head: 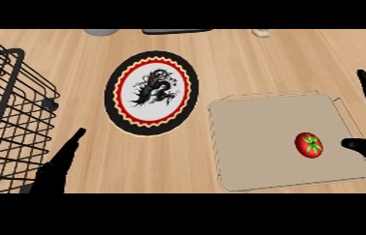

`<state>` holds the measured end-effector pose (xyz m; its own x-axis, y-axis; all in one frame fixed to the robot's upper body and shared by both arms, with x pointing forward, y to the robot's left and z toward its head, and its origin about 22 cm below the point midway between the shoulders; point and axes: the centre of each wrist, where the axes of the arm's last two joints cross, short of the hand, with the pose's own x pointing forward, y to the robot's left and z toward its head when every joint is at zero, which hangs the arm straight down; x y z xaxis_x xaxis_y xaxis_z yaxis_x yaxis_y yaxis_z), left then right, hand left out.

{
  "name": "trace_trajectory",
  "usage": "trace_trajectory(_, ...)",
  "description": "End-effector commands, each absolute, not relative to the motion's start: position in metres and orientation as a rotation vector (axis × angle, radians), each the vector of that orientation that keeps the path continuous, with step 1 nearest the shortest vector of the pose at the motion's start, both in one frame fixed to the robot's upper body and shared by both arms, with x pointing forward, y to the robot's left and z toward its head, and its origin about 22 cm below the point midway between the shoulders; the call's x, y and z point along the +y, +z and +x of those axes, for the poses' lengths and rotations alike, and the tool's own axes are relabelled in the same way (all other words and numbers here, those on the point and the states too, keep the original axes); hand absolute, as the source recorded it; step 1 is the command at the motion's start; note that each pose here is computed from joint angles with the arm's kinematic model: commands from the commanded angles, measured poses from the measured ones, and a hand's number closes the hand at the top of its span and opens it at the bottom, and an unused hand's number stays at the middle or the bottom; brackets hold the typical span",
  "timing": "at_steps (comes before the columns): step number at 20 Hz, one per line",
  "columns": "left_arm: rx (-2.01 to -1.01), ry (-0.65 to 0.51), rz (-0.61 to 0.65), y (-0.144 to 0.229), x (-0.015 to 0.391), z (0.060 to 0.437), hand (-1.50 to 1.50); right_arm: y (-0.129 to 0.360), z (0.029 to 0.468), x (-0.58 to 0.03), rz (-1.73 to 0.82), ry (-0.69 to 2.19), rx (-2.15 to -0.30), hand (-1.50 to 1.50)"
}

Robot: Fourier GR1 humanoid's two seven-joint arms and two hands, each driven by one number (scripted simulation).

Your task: Pick the tomato from the tray and place it in the plate

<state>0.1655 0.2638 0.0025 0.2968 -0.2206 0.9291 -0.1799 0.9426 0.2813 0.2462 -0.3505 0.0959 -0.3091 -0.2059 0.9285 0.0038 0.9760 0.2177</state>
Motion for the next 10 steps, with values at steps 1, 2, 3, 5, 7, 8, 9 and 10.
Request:
trace_trajectory(1,-1.441,-0.229,0.523,0.016,0.309,0.181,0.0,0.102,0.212,-0.38,0.126,-0.128,-1.924,-1.5)
trace_trajectory(2,-1.444,-0.245,0.507,0.012,0.314,0.177,0.0,0.095,0.204,-0.39,0.148,-0.075,-1.882,-1.5)
trace_trajectory(3,-1.466,-0.253,0.541,0.013,0.313,0.183,0.0,0.101,0.2,-0.394,0.135,-0.006,-1.859,-1.5)
trace_trajectory(5,-1.486,-0.254,0.515,0.014,0.309,0.183,0.0,0.115,0.188,-0.411,0.081,0.143,-1.81,-1.5)
trace_trajectory(7,-1.496,-0.24,0.516,0.013,0.311,0.184,0.0,0.13,0.182,-0.42,0.01,0.3,-1.718,-1.5)
trace_trajectory(8,-1.492,-0.253,0.517,0.011,0.312,0.188,0.0,0.137,0.18,-0.427,-0.018,0.361,-1.703,-1.5)
trace_trajectory(9,-1.488,-0.281,0.499,0.01,0.31,0.187,0.0,0.135,0.178,-0.43,-0.047,0.385,-1.662,-1.5)
trace_trajectory(10,-1.49,-0.255,0.496,0.004,0.311,0.179,0.0,0.144,0.175,-0.432,-0.06,0.455,-1.636,-1.5)
